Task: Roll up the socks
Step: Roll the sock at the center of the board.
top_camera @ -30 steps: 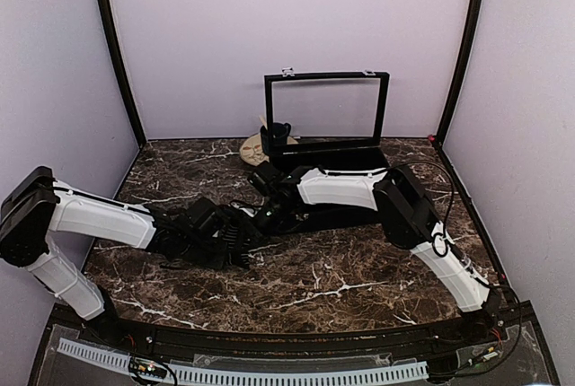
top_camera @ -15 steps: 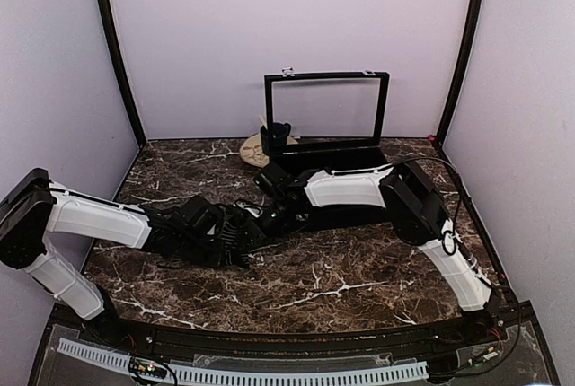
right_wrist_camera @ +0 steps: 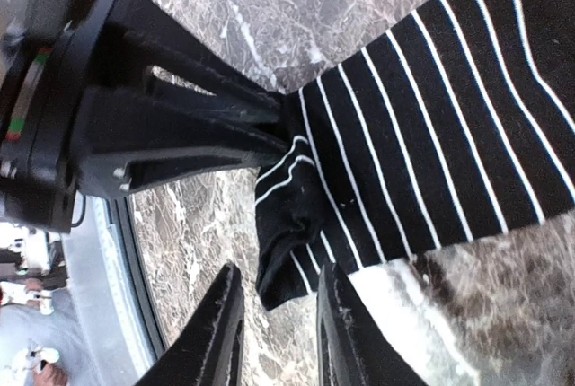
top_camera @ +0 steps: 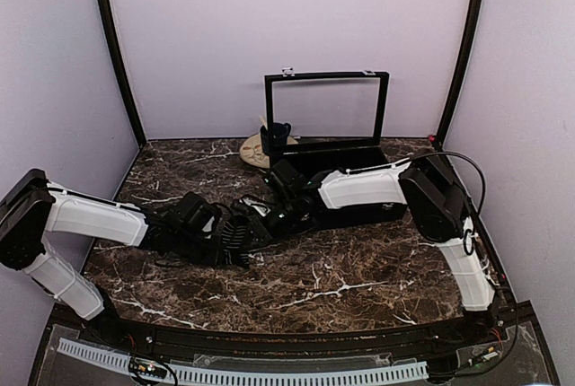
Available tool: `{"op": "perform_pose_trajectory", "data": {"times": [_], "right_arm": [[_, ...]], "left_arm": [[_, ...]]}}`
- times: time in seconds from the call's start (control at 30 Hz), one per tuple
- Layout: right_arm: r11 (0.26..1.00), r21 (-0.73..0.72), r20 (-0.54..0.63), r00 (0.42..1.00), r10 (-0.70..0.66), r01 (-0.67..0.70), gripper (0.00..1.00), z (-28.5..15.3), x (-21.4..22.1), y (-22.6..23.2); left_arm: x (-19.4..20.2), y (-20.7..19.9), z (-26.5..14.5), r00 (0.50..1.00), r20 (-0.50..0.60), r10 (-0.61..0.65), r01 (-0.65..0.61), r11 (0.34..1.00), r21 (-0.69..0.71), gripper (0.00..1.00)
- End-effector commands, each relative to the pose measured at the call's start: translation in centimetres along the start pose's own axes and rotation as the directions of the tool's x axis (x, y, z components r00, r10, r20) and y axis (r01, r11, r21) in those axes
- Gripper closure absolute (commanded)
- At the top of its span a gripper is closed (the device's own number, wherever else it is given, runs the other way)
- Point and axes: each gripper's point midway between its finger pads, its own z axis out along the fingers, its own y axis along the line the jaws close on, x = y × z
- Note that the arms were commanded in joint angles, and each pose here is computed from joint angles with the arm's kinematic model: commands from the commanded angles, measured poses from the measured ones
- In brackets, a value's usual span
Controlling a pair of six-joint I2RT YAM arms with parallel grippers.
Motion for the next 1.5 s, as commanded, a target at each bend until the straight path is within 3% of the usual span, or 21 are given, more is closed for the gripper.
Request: {"op": "perform_pose_trajectory", "data": {"times": [0.0,0.3,0.53,0.8,1.07,1.47], "right_arm": [[0.987,0.104,0.088,0.988,-0.13,0.12,0.73,-2.2,-2.1,1.1],[0.872,0.374,0.027,0.936,-0.35,0.316,0.73,-1.6,-0.2,1.0],[0.719,0.491,-0.034,0.835,-0.549,0.492,0.7,-0.4,1.2,2.8],[0.587,0.565,-0.071,0.743,-0.666,0.58,0.69,0.0,2.0,4.1],[0.381,0.647,-0.161,0.606,-0.779,0.661,0.68,0.3,1.9,5.5],[0.248,0.627,-0.264,0.501,-0.824,0.738,0.66,2.0,1.3,4.8]], "left_arm": [[3.5,1.7,0.5,0.99,-0.144,-0.003,-0.001,1.0,-0.03,0.83],[4.6,2.0,1.0,0.973,-0.232,-0.018,0.014,1.0,-0.018,0.83],[5.0,2.5,0.9,0.959,-0.279,-0.038,0.036,0.999,-0.012,0.84],[5.5,2.8,1.0,0.944,-0.326,-0.054,0.06,0.998,0.009,0.85],[5.7,2.7,1.1,0.93,-0.364,-0.047,0.066,0.997,0.042,0.85],[5.6,3.3,1.0,0.91,-0.41,-0.063,0.091,0.995,0.05,0.85]]}}
